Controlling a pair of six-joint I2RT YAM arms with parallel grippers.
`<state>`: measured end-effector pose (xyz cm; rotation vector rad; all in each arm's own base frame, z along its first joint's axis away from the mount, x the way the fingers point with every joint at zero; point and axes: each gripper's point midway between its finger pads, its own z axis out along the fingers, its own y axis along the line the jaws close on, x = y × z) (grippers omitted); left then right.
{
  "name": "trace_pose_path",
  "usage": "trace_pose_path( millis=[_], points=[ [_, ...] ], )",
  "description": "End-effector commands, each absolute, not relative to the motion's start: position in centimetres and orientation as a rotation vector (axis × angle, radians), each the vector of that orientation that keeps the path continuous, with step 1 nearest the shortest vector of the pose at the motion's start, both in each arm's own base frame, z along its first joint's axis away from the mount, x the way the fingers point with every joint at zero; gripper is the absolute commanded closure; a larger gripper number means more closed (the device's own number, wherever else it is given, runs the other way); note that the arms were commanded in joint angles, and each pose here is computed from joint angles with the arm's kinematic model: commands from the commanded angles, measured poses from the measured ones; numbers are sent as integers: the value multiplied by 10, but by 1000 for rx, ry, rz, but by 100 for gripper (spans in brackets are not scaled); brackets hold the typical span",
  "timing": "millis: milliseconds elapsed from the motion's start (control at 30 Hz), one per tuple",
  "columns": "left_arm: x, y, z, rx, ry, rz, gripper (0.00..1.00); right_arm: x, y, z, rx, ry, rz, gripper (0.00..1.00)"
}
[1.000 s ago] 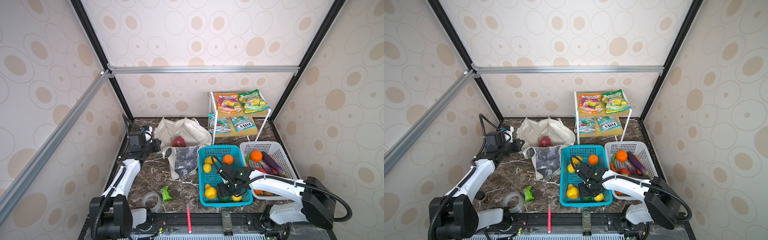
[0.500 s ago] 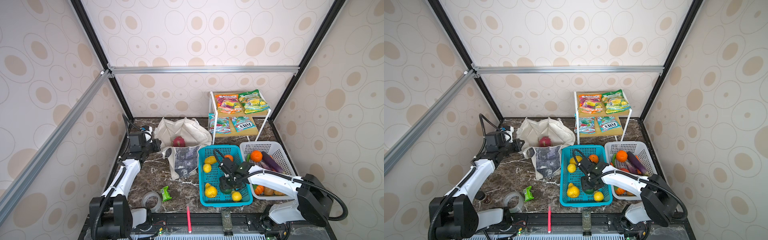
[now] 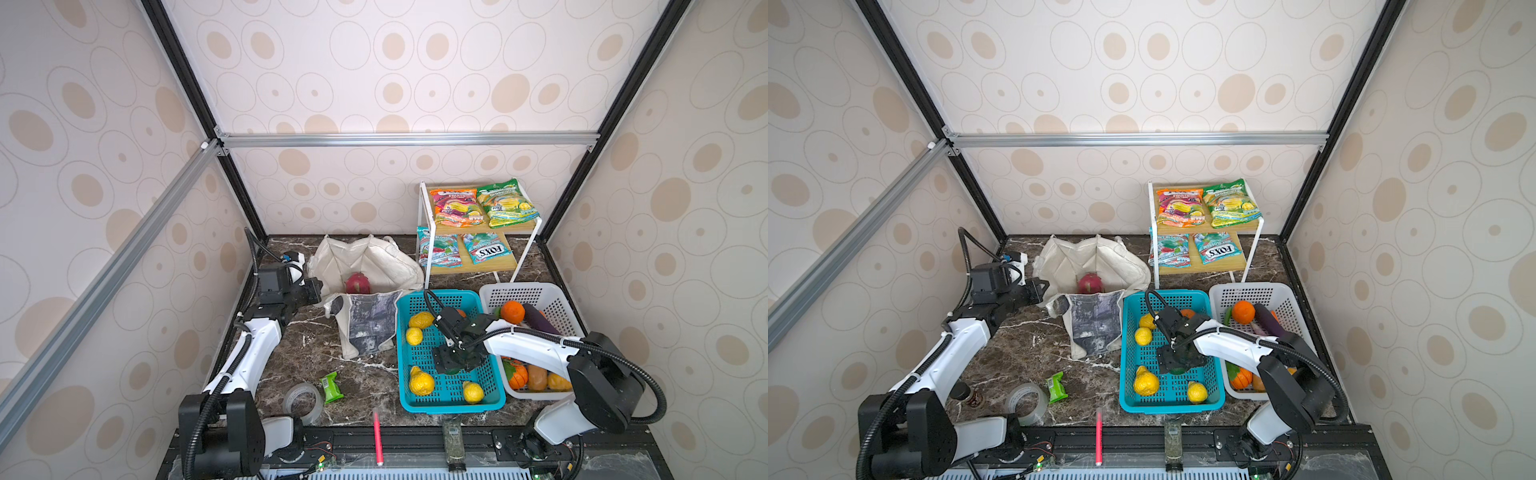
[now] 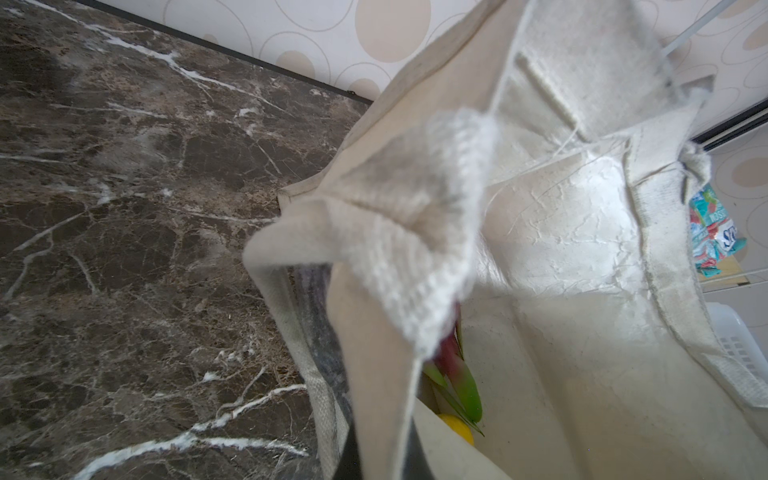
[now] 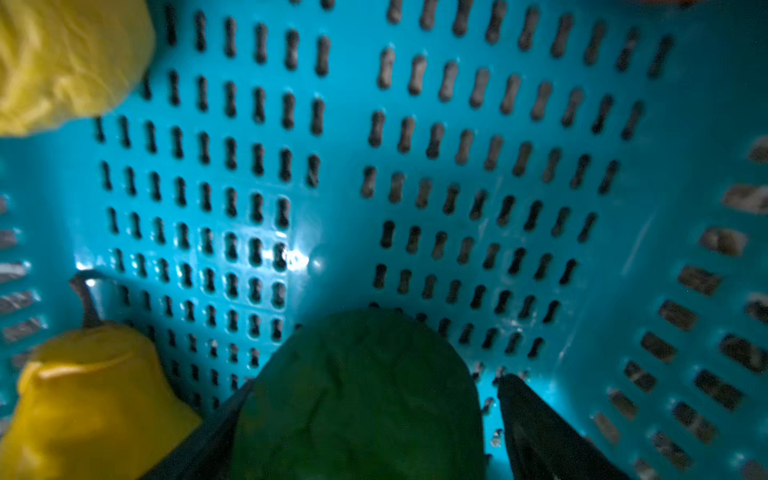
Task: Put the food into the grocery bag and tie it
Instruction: 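Close the right gripper on the green fruit and lift it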
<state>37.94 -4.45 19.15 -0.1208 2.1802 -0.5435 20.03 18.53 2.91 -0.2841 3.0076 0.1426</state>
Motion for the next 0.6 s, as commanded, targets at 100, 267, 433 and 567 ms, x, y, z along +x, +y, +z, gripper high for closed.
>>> trace_pose_path(
  millis=[100,267,433,567],
  points=[
    [377,-47,202,-105,2158,-549,100,207,186,20,-271,3020,95,24],
    [376,-47,203,-104,2156,-548,100,214,179,37,-277,2965,35,38],
    [377,-47,204,-105,2152,-549,100,225,176,85,-302,2865,34,41],
    [376,-47,206,-103,2145,-552,100,246,186,151,-331,2719,93,42]
  ],
)
